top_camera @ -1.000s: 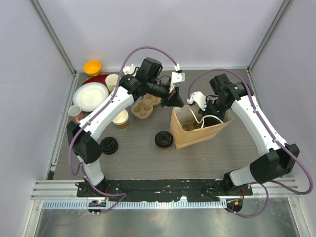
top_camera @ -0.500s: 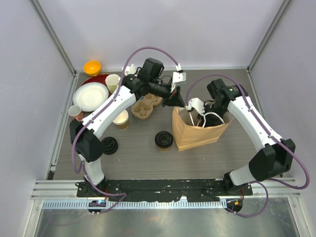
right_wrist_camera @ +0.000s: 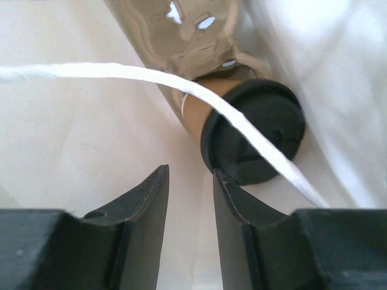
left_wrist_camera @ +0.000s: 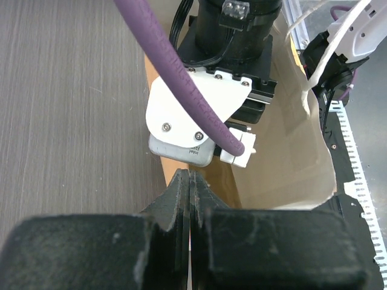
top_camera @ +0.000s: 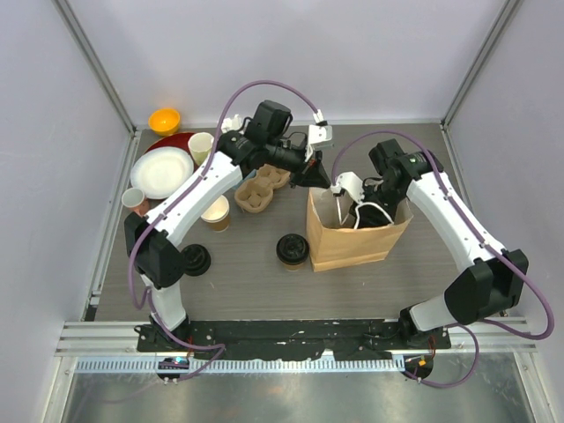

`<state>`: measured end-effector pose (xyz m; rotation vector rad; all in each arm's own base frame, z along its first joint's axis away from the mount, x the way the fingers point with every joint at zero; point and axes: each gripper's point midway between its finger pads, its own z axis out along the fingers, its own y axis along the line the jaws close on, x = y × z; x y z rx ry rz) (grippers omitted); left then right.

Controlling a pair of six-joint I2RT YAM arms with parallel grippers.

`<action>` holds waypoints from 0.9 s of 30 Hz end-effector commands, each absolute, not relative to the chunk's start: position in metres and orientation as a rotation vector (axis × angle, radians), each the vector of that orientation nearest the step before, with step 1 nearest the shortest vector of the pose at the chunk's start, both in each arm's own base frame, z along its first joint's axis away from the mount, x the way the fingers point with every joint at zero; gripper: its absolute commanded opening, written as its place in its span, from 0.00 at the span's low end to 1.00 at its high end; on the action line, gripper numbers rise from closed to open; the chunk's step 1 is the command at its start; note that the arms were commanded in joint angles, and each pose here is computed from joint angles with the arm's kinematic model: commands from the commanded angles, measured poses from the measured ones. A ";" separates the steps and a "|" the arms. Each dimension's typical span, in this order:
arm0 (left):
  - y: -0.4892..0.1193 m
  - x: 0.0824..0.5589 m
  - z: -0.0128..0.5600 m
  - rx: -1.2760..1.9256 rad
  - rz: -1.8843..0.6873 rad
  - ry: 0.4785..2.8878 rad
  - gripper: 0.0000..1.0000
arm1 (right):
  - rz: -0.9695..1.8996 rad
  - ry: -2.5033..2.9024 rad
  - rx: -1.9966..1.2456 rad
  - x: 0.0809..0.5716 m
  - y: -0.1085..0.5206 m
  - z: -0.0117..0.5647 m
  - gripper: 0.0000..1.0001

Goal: Pack the takeout coffee

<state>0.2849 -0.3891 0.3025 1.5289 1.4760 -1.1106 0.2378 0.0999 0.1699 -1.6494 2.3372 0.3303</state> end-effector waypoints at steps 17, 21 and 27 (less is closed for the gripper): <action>-0.386 0.297 0.313 1.501 -1.032 1.487 0.00 | 0.285 2.153 -1.299 0.241 0.118 0.262 0.60; -0.386 0.297 0.316 1.485 -1.040 1.497 0.00 | 0.313 2.104 -1.250 0.244 0.126 0.265 0.61; -0.389 0.295 0.325 1.439 -1.074 1.519 0.00 | 0.384 2.065 -1.215 0.243 0.137 0.272 0.61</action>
